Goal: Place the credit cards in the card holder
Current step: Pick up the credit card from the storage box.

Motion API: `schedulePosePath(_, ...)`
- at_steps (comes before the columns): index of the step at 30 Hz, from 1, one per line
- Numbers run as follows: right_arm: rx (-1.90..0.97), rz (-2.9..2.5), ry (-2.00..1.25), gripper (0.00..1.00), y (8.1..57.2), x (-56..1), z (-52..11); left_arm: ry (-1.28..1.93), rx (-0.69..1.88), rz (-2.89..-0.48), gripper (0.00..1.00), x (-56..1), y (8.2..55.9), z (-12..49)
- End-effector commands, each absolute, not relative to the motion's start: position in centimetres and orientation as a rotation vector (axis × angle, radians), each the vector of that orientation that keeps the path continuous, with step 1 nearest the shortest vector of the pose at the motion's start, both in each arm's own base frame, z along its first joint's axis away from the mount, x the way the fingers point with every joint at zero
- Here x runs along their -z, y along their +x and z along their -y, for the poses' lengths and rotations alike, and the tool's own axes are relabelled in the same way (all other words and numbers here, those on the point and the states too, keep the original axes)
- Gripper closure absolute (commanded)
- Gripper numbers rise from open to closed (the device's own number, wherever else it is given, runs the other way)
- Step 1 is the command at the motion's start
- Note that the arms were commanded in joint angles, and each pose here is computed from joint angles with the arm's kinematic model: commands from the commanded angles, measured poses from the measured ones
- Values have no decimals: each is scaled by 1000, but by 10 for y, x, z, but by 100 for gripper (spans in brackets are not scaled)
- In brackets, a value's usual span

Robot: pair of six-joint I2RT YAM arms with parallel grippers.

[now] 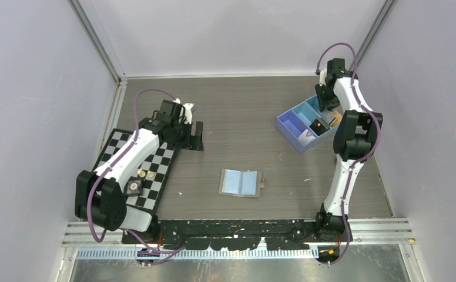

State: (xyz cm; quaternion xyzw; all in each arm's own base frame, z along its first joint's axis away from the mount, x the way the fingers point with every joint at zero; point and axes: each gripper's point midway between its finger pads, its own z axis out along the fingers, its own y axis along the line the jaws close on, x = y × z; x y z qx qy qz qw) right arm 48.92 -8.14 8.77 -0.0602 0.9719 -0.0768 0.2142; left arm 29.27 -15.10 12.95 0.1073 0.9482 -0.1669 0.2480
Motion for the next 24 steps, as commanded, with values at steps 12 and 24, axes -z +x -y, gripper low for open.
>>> schedulePosePath(12, 271, -2655, -220, 68, 486, -116, 66, 322, 472, -2566, 16, -133, 293, 154)
schedulePosePath(24, 312, -2668, -216, 92, 481, -118, 68, 322, 474, -2568, 16, -133, 294, 155)
